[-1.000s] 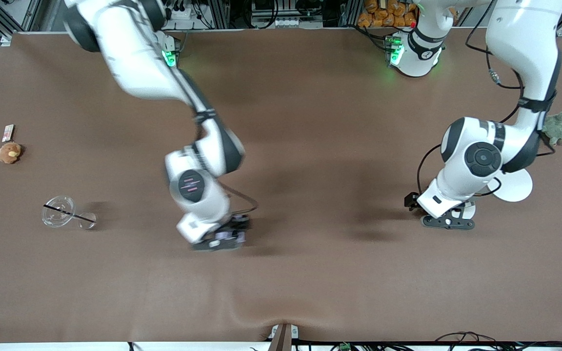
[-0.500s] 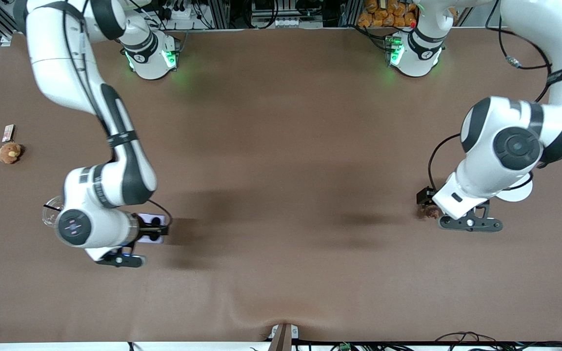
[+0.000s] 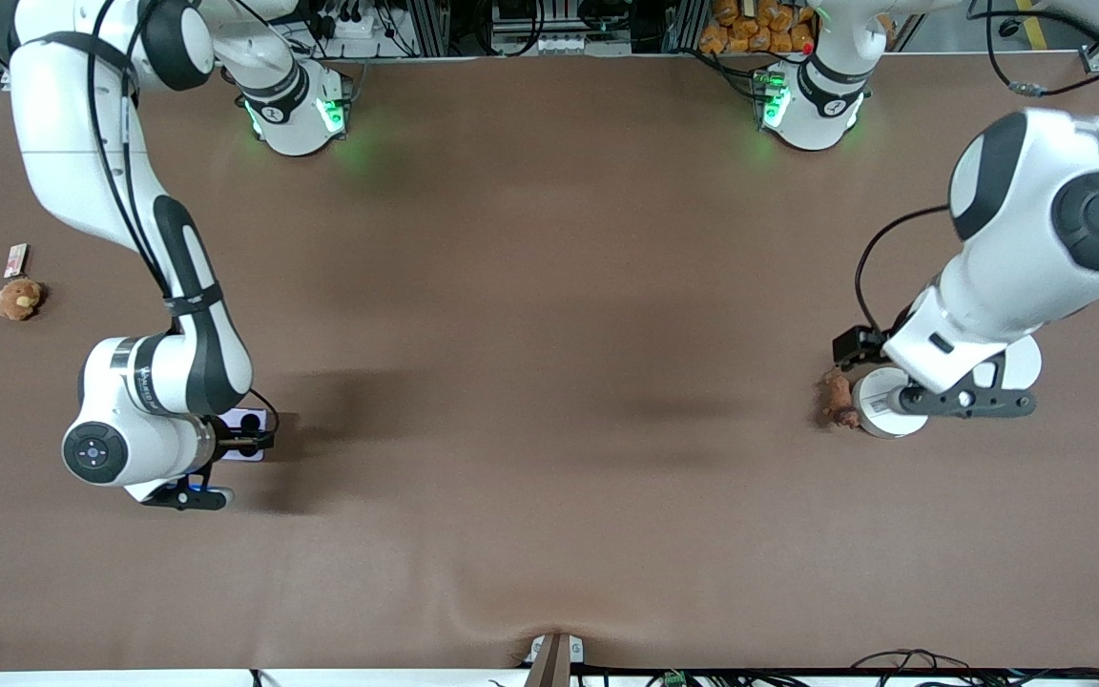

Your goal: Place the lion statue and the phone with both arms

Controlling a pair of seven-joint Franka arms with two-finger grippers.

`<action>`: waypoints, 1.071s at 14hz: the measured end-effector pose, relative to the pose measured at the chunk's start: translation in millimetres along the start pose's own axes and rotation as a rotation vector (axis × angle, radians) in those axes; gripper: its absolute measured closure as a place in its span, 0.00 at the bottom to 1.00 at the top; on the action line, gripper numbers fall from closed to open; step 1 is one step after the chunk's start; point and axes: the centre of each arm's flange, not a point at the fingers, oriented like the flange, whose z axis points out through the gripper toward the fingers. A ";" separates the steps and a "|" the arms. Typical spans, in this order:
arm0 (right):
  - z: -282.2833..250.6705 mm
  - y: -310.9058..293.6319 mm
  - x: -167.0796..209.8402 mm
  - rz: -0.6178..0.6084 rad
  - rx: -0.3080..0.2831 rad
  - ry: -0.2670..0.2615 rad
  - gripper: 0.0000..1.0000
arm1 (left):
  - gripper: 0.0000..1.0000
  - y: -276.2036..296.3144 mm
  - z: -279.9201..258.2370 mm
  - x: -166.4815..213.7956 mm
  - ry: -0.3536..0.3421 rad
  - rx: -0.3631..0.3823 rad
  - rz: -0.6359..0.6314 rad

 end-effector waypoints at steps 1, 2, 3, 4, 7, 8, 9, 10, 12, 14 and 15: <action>6.5 11.2 -0.9 -0.005 0.003 -0.005 0.16 | 0.00 -0.4 -10.1 -7.1 -0.010 0.006 0.000; 8.4 19.9 -1.0 -0.013 0.006 -0.008 0.16 | 0.00 -0.6 -21.5 -13.8 -0.010 0.011 0.000; 8.1 25.6 -0.7 -0.023 0.008 -0.007 0.16 | 0.00 -0.5 -33.5 -20.5 -0.006 0.015 0.001; 7.2 28.0 -0.3 -0.031 0.009 -0.004 0.09 | 0.00 -0.2 -45.0 -27.7 -0.004 0.019 0.001; -9.4 24.0 2.1 -0.050 0.010 0.028 0.00 | 0.00 4.9 -69.2 -49.6 -0.026 0.034 0.012; -28.0 23.9 3.3 -0.063 0.011 0.059 0.00 | 0.00 8.4 -74.6 -56.5 -0.037 0.039 0.019; -55.6 25.1 2.1 -0.082 0.012 0.096 0.00 | 0.00 11.7 -78.2 -61.7 -0.044 0.043 0.025; -92.3 27.3 -3.3 -0.095 0.013 0.139 0.00 | 0.00 14.9 -79.8 -65.0 -0.048 0.045 0.031; -175.6 36.3 -27.8 -0.107 0.017 0.221 0.00 | 0.00 25.6 -81.2 -69.0 -0.051 0.035 0.047; -252.4 47.7 -70.0 -0.121 0.022 0.254 0.00 | 0.00 35.2 -83.2 -72.2 -0.053 0.012 0.060; -283.3 51.5 -94.3 -0.121 0.026 0.250 0.00 | 0.00 34.0 -85.0 -72.9 -0.050 0.012 0.058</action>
